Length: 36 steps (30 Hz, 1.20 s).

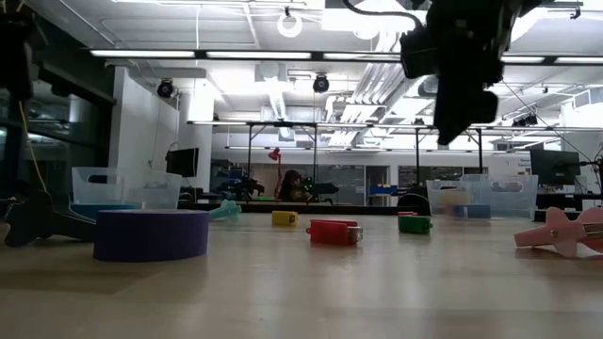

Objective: Pick and place Stapler, Stapler remover, tape
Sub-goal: Put the pink staple remover into the blue bin

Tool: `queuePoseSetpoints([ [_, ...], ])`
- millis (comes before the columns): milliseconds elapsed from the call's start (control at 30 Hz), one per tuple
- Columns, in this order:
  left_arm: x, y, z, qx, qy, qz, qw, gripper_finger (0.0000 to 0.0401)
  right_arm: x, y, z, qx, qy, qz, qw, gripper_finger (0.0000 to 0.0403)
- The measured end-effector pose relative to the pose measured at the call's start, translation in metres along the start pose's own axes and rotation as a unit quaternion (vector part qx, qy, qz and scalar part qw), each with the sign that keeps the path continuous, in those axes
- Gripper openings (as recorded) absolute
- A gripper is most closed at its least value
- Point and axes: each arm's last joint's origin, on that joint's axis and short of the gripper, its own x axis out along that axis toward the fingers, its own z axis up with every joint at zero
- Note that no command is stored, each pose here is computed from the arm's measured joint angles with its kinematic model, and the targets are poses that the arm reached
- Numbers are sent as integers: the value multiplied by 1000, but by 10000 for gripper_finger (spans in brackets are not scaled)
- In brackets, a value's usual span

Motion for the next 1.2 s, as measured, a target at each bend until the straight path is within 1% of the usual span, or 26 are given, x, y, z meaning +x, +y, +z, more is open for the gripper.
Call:
queuePoseSetpoints([
  [100,0,1,1,20,-12,8,1000,312,1,5,-5,20,7,4,1000,170],
  [200,0,1,1,43,-17,13,999,312,1,11,-8,44,-12,-7,999,171],
  [300,0,1,0,63,-15,12,998,312,2,14,-12,116,-31,-28,992,174],
  [400,0,1,0,76,-5,7,997,312,2,14,-15,167,-30,-35,985,175],
  [467,0,1,0,82,-2,4,997,312,2,14,-18,206,-19,-43,977,175],
  [567,0,0,0,94,-4,1,996,312,4,15,-27,238,7,-62,969,175],
  [667,0,-1,0,114,-7,-4,993,312,13,20,-38,245,30,-86,965,176],
  [767,0,-1,0,128,-6,-4,992,312,25,28,-47,244,59,-95,963,188],
  [867,0,-1,0,142,-6,-4,990,312,38,35,-55,248,85,-96,960,212],
  [1067,0,-1,-1,159,8,-10,987,312,58,43,-64,258,127,-93,953,276],
  [1200,0,-1,-1,159,13,-13,987,312,69,47,-67,265,137,-82,951,299],
])
